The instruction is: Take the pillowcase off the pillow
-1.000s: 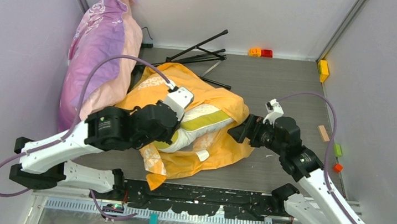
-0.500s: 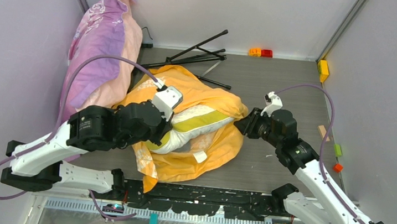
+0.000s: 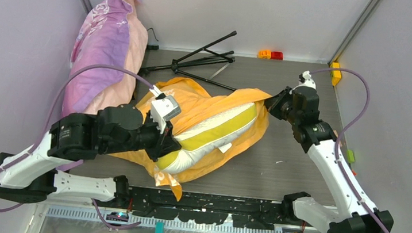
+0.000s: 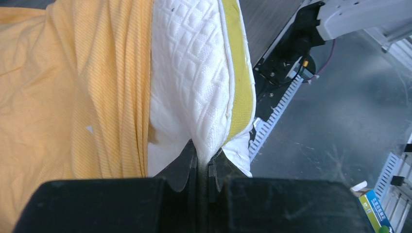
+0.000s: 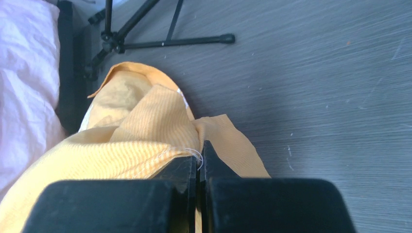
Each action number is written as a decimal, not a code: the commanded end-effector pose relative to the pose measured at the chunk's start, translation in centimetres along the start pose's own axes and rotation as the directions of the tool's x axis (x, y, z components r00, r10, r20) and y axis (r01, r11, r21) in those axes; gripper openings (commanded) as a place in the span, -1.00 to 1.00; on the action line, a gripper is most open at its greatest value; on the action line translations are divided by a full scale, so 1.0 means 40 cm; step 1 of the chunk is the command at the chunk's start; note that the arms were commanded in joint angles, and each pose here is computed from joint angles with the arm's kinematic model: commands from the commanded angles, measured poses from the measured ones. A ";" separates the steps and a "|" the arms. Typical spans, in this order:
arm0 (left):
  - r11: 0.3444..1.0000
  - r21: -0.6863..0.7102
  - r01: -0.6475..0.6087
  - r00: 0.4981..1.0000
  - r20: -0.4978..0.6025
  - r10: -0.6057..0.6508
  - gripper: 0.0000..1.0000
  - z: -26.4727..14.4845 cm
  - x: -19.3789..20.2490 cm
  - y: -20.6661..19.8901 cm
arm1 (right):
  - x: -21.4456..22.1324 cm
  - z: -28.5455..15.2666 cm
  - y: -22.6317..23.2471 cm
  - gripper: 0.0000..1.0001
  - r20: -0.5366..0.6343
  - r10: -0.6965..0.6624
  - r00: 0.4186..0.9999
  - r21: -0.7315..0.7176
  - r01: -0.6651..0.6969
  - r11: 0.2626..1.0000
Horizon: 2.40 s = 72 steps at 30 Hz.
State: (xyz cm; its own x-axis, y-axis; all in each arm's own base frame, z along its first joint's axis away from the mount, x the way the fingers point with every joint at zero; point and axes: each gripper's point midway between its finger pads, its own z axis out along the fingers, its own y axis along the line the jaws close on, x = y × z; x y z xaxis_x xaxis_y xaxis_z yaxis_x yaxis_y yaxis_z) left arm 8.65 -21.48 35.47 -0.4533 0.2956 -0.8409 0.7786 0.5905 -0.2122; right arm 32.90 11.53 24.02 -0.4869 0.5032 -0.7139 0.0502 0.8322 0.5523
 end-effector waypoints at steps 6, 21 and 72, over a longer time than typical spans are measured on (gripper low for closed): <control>0.987 0.158 0.004 0.970 0.239 -0.042 -1.00 -0.080 -0.110 -0.053 | 0.133 0.136 -0.004 -1.00 -0.259 0.073 0.963 -0.064 -0.092 0.994; 1.000 -0.001 0.007 0.953 0.302 -0.006 -1.00 -0.023 -0.182 -0.009 | 0.203 0.120 -0.100 0.17 -0.326 0.008 0.945 0.049 0.009 0.999; 0.970 -0.224 0.097 0.886 -0.425 -0.186 0.74 0.629 0.226 0.081 | 0.460 -0.152 -0.181 0.07 -0.530 0.185 0.828 0.116 -0.145 0.983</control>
State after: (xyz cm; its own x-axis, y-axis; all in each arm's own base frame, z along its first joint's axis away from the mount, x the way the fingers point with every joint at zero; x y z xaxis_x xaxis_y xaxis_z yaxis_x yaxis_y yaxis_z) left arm 17.85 -34.76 16.30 -0.7086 0.4942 -0.5036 0.6353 0.7575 -0.1506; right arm 16.97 12.83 8.63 -0.8668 0.4560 -0.2018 0.2779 0.7778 0.5638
